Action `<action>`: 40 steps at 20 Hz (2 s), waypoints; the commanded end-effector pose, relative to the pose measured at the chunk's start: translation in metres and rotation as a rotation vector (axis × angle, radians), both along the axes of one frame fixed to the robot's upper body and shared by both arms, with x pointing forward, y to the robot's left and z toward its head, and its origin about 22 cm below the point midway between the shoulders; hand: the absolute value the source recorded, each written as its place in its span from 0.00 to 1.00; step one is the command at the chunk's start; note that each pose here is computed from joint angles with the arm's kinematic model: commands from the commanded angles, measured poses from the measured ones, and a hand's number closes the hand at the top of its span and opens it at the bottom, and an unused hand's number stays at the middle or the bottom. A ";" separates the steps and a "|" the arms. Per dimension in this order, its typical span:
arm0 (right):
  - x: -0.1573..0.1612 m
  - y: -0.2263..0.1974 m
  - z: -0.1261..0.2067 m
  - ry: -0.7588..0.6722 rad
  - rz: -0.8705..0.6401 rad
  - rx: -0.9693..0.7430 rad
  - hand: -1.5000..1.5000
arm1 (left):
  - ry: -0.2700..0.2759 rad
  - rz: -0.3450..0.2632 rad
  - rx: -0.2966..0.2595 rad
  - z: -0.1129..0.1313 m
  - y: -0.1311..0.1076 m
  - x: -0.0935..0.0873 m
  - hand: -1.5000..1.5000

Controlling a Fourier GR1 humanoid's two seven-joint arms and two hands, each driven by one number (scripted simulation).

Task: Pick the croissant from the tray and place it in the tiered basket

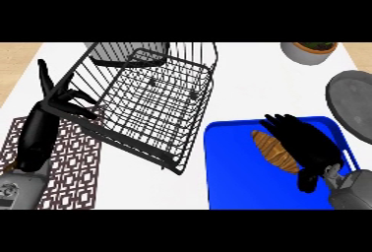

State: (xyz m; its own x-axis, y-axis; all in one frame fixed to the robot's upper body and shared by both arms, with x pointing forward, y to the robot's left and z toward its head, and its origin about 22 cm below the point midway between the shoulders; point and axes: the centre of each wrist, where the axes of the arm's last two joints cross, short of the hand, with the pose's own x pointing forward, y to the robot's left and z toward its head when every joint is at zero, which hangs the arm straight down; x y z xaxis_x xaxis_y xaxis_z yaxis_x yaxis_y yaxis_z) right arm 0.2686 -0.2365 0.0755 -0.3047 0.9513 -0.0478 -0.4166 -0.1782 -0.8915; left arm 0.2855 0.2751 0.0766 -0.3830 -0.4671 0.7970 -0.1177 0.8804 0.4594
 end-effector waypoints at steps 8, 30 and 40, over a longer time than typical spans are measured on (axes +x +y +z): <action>0.018 0.002 -0.057 0.012 -0.011 0.006 0.00 | 0.221 -0.086 0.007 -0.027 -0.011 -0.013 0.50; -0.002 -0.062 -0.068 -0.192 -0.535 0.114 1.00 | 0.228 -0.004 -0.010 -0.012 0.016 -0.031 0.50; -0.040 -0.036 0.044 -0.433 -0.587 0.317 1.00 | 0.230 -0.039 0.004 -0.025 -0.001 -0.038 0.50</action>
